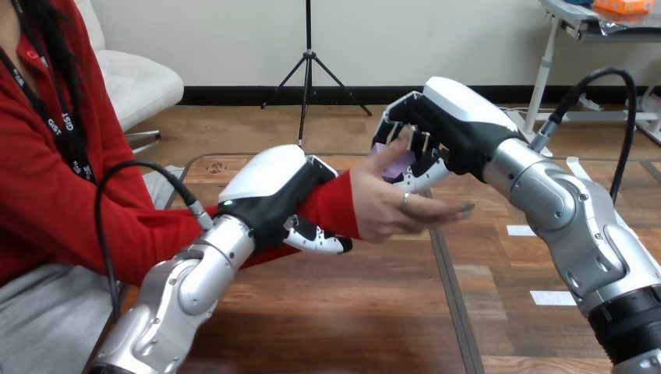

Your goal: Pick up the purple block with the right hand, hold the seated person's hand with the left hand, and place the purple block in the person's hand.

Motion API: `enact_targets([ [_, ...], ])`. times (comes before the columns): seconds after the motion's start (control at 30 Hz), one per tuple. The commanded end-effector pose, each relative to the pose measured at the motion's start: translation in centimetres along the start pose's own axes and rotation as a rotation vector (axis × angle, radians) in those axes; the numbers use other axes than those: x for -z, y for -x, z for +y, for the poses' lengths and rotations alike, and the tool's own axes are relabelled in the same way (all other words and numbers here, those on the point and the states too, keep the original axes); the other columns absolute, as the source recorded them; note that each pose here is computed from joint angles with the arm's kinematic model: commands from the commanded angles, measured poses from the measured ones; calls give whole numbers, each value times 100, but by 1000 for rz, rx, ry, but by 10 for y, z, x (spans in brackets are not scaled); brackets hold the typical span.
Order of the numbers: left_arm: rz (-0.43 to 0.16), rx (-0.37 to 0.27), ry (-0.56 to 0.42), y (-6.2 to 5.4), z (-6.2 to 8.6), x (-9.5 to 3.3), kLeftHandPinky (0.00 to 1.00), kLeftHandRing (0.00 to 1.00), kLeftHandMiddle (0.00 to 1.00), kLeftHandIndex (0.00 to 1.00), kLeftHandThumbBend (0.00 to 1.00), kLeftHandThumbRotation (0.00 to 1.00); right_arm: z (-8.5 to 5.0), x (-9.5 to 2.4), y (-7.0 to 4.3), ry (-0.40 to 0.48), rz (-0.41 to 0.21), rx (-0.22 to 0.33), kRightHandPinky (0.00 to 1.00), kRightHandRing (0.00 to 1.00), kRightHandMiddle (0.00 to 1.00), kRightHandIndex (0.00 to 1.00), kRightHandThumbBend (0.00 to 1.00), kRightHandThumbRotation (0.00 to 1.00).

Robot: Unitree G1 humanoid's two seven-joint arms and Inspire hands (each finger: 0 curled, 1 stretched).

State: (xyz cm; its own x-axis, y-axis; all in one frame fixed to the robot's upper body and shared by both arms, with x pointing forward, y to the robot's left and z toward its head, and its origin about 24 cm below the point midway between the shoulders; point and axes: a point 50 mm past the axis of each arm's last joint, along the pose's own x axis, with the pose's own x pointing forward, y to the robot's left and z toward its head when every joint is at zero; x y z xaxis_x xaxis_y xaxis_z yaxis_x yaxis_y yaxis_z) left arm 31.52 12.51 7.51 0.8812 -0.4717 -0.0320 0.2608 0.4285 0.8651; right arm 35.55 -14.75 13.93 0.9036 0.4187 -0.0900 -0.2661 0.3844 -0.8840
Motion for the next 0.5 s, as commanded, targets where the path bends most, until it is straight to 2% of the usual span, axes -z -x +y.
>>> enact_targets([
  [0.0,-255,-396,-77,-19,95,-43,21,27,34,34,62,0,-41,-16,15,21,-63,115,27,33,41,46,69,0],
  [0.47,-287,-494,-114,-17,107,-34,24,29,34,34,67,0,-37,-18,24,36,-56,56,30,37,44,46,68,0],
])
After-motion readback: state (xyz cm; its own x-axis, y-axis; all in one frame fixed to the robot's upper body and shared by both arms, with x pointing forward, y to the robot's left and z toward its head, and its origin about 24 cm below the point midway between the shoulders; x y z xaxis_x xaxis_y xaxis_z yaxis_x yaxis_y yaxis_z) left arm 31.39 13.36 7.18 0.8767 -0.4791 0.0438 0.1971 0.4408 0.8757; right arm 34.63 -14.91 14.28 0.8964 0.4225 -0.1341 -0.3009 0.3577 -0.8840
